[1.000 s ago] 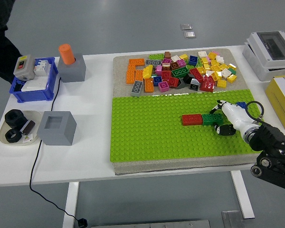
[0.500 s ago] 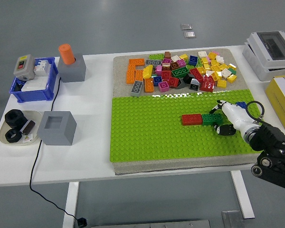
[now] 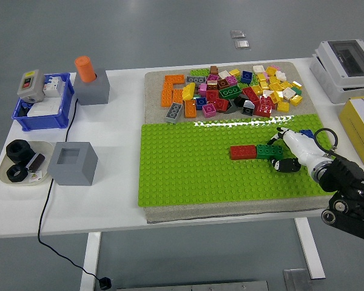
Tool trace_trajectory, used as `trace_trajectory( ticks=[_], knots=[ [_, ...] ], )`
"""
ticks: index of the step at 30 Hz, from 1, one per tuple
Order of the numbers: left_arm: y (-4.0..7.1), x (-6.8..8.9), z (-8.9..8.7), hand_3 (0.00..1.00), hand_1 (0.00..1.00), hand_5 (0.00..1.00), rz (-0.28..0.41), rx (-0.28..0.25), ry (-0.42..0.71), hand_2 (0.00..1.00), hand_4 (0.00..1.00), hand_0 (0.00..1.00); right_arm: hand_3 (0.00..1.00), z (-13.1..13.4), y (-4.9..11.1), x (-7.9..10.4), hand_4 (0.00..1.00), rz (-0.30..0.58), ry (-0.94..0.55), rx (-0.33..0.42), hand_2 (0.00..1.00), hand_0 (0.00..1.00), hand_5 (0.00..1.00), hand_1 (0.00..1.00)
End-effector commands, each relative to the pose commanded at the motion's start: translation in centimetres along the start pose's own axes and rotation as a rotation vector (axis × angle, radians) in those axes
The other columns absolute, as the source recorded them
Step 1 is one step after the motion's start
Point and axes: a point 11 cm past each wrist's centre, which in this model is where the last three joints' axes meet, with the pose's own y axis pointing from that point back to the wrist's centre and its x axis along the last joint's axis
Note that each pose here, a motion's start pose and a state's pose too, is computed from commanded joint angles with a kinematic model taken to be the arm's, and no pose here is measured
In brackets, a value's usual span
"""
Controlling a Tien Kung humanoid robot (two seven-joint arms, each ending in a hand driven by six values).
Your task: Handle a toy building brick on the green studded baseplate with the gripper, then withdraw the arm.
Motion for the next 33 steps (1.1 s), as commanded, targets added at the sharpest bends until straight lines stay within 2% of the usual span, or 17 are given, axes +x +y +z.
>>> trace_trajectory(
  ticks=[4, 5, 18, 21, 26, 28, 29, 33],
  knots=[
    [0.0, 0.0, 0.0, 0.881, 0.843, 0.611, 0.0, 0.0, 0.0, 0.839, 0.951, 0.811, 0.695, -0.1, 0.0, 0.0, 0.658, -0.002, -0.002, 0.002, 0.998, 0.996, 0.118, 0.966],
    [0.0, 0.0, 0.0, 0.878, 0.842, 0.609, 0.0, 0.0, 0.0, 0.837, 0.949, 0.811, 0.708, -0.1, 0.0, 0.0, 0.723, -0.001, -0.002, 0.003, 0.998, 0.998, 0.148, 0.966],
    [0.0, 0.0, 0.0, 0.873, 0.841, 0.606, -0.001, -0.001, 0.0, 0.835, 0.944, 0.811, 0.715, -0.1, 0.1, 0.4, 0.738, 0.004, -0.008, 0.01, 0.998, 0.998, 0.152, 0.964],
    [0.0, 0.0, 0.1, 0.873, 0.841, 0.606, -0.001, -0.002, 0.0, 0.835, 0.944, 0.811, 0.715, -0.3, 0.7, 1.1, 0.738, 0.005, -0.038, 0.023, 0.998, 0.998, 0.152, 0.964],
    [0.0, 0.1, -0.1, 0.871, 0.842, 0.605, 0.0, 0.0, 0.002, 0.834, 0.942, 0.811, 0.711, 0.0, 2.6, 3.3, 0.735, 0.044, -0.088, 0.041, 0.998, 0.998, 0.172, 0.963],
    [0.0, 0.1, -0.1, 0.871, 0.842, 0.605, 0.0, 0.001, 0.002, 0.834, 0.942, 0.811, 0.711, -0.4, 3.1, 3.5, 0.735, 0.047, -0.089, 0.06, 0.998, 0.998, 0.172, 0.963],
    [0.0, 0.1, -0.1, 0.87, 0.842, 0.605, 0.0, 0.001, 0.002, 0.833, 0.941, 0.81, 0.692, -0.7, 3.4, 3.5, 0.719, 0.047, -0.087, 0.073, 0.998, 0.998, 0.258, 0.962],
    [0.0, 0.0, -0.1, 0.87, 0.842, 0.605, -0.001, 0.0, 0.001, 0.833, 0.941, 0.81, 0.692, -1.5, 3.9, 3.1, 0.719, 0.035, -0.093, 0.102, 0.998, 0.998, 0.258, 0.962]
  ],
)
